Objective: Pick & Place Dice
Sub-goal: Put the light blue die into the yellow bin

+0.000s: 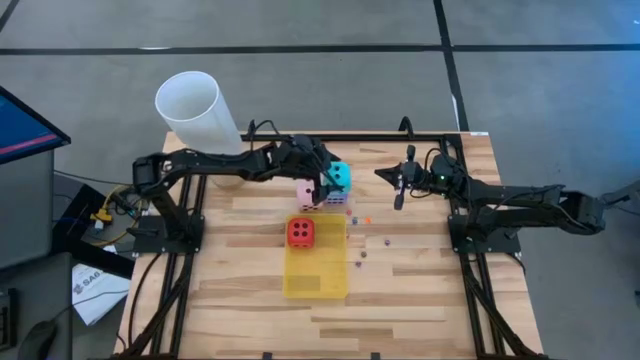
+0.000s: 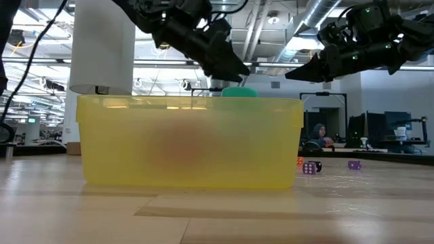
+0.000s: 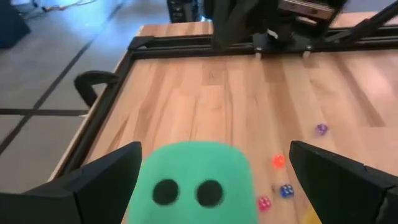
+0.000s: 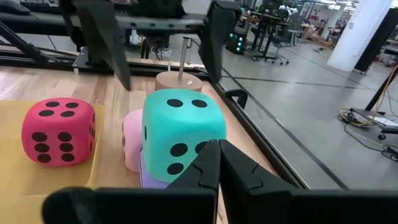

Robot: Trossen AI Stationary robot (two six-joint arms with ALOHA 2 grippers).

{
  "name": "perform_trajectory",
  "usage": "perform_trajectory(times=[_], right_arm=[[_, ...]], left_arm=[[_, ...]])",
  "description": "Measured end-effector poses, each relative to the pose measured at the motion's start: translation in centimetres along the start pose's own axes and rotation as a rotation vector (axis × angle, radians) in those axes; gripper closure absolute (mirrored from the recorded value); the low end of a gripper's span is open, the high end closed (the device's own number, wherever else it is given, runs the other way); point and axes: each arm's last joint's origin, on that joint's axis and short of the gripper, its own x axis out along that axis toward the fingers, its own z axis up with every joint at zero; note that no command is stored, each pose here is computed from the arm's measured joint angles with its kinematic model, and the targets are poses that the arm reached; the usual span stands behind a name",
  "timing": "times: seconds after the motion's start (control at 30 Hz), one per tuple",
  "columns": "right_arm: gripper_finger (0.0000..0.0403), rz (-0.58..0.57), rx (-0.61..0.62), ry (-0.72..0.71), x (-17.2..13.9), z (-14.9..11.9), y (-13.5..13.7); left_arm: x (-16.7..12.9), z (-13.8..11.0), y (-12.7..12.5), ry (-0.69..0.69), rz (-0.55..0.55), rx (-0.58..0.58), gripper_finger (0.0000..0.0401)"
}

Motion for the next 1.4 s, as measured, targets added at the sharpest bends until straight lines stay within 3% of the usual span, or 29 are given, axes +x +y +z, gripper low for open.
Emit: perform_trajectory(times=[0.83, 1.4], right_arm=[[0.0403, 0.001, 0.0, 0.001, 0.0, 0.0, 0.0], [0.0403, 0.002, 0.002, 0.012, 0.0, -0.1, 0.0]], left_arm=[[1.4, -1.9, 0.6, 0.095, 0.009, 0.014, 0.0003], [0.6, -0.8, 0.7, 0.037, 0.012, 0.01, 0.0003]])
